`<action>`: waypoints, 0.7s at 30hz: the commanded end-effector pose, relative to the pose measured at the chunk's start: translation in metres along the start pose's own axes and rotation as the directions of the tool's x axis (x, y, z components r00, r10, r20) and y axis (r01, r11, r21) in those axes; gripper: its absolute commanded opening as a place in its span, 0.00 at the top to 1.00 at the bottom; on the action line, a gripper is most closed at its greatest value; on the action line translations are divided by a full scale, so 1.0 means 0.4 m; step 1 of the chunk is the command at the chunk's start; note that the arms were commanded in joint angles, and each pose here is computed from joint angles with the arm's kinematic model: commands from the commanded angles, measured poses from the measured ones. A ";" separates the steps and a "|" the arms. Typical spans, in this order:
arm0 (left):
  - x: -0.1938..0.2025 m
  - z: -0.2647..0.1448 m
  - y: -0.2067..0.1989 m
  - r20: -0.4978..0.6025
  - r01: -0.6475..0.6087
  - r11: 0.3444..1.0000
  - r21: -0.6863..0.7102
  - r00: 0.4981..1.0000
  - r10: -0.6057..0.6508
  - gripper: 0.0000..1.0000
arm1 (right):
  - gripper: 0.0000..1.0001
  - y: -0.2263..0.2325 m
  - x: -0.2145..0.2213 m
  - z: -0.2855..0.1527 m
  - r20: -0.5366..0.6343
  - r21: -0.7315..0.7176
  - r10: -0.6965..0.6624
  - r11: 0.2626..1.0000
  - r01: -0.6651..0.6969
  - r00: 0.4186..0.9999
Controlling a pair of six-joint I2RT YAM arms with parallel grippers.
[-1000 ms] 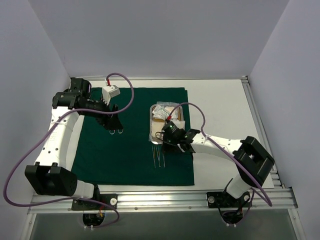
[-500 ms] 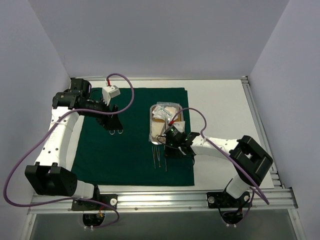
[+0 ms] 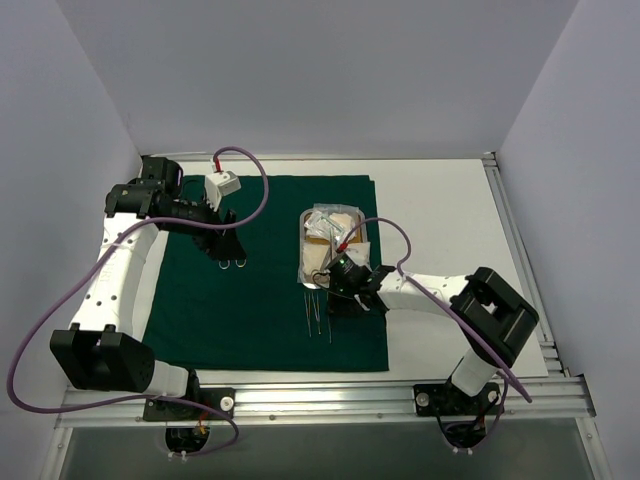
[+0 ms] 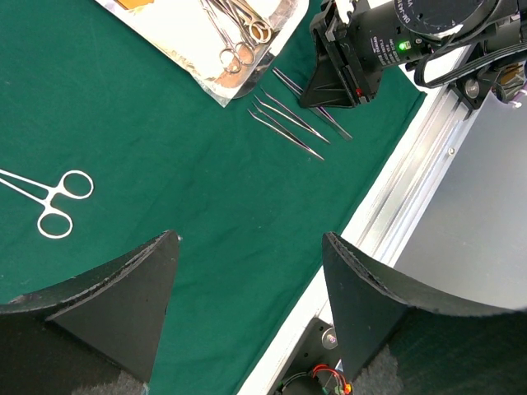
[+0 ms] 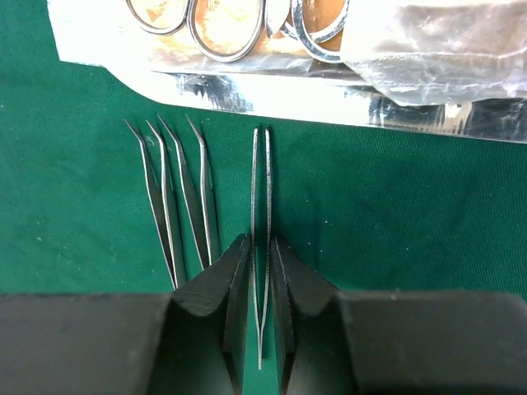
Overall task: Open and lay out the surgical kit
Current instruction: Place the medical item in the surgical kit.
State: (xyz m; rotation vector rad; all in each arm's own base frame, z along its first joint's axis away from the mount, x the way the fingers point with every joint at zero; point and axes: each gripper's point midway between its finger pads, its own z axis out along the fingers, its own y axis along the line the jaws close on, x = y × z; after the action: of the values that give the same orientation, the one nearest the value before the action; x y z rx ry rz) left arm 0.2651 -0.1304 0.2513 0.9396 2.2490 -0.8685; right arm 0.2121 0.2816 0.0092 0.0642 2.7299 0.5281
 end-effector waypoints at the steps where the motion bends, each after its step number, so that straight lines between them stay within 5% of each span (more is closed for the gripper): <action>1: -0.010 -0.004 -0.013 0.023 -0.024 0.999 0.029 0.999 0.024 0.21 | 0.89 -0.026 -0.007 0.005 0.023 0.059 0.003 0.998 -0.004 1.000; 21: -0.014 -0.005 -0.016 0.018 -0.024 0.999 0.041 1.000 0.023 0.21 | 0.67 0.033 -0.088 -0.094 0.118 0.110 -0.077 0.992 0.064 0.990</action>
State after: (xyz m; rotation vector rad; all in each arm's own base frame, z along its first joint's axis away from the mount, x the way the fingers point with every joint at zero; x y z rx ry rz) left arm 0.2636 -0.1310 0.2486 0.9507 2.2559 -0.8844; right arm 0.2252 0.2841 0.0325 0.0330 2.6782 0.4049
